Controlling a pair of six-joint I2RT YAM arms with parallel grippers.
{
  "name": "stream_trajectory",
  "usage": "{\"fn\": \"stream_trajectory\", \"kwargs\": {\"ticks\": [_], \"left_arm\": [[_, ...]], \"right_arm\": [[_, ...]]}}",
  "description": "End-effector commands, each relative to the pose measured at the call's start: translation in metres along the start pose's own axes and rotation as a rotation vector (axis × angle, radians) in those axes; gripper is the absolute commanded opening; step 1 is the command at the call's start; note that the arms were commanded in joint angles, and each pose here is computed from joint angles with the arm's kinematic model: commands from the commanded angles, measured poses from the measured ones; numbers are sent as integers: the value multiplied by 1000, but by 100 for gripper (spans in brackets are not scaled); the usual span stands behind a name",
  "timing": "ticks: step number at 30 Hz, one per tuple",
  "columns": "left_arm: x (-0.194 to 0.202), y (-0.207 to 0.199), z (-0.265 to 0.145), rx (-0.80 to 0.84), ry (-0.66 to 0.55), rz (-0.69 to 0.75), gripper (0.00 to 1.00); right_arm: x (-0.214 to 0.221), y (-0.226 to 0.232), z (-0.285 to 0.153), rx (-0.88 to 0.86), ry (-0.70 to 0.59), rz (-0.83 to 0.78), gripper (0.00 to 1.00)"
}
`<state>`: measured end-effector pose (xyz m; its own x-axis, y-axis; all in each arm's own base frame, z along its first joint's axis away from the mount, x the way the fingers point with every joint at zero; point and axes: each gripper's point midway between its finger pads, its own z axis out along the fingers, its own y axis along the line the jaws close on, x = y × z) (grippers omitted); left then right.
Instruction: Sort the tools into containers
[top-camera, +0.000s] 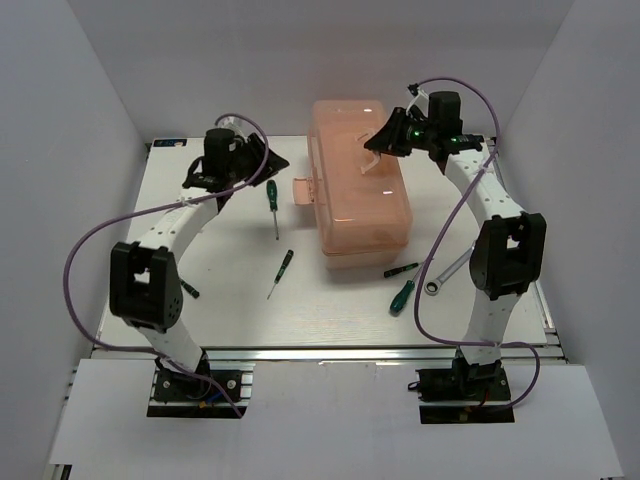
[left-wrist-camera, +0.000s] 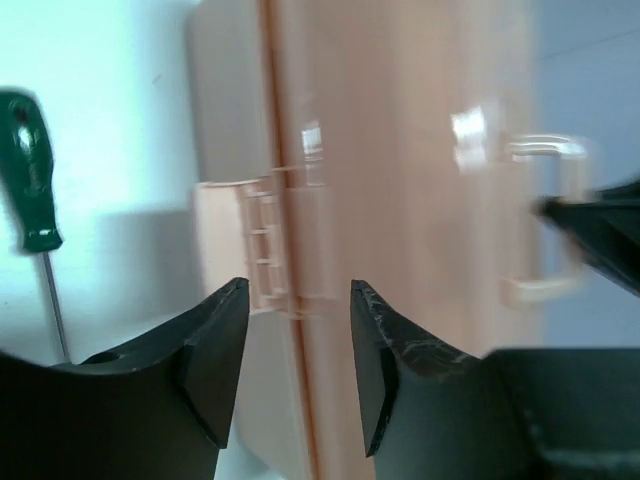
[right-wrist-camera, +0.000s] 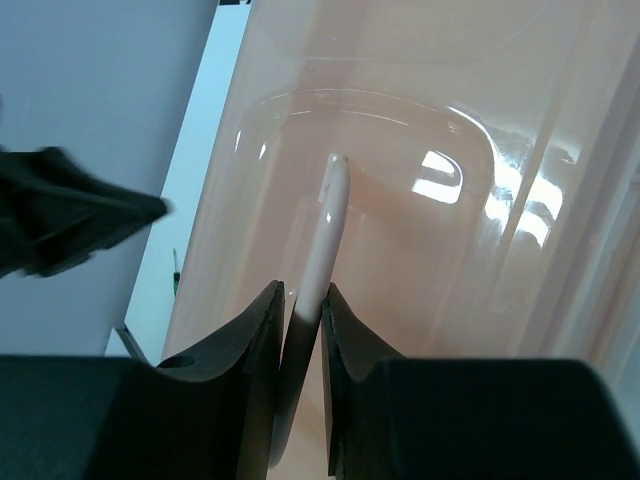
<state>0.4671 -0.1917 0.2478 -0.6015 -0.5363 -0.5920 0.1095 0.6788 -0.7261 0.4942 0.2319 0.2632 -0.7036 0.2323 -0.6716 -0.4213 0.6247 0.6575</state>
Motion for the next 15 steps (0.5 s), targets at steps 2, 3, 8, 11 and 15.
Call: {"fn": "stream_trajectory", "kwargs": {"ticks": [2,3,8,11,15], "left_arm": [[47,45,32,-91,159,-12,59],[51,50,37,-94,181,-14,60],[76,75,57,-118,269,-16,66],[89,80,67,-89,314,-33,68],[90,59,81,55,310,-70,68]], "right_arm": [[-57,79,-47,-229,-156,-249,0],[-57,82,-50,-237,-159,-255,0],[-59,91,-55,-278,-165,-269,0],[-59,93,-58,-300,-157,-252,0],[-65,89,-61,-310,-174,-257,0]]}}
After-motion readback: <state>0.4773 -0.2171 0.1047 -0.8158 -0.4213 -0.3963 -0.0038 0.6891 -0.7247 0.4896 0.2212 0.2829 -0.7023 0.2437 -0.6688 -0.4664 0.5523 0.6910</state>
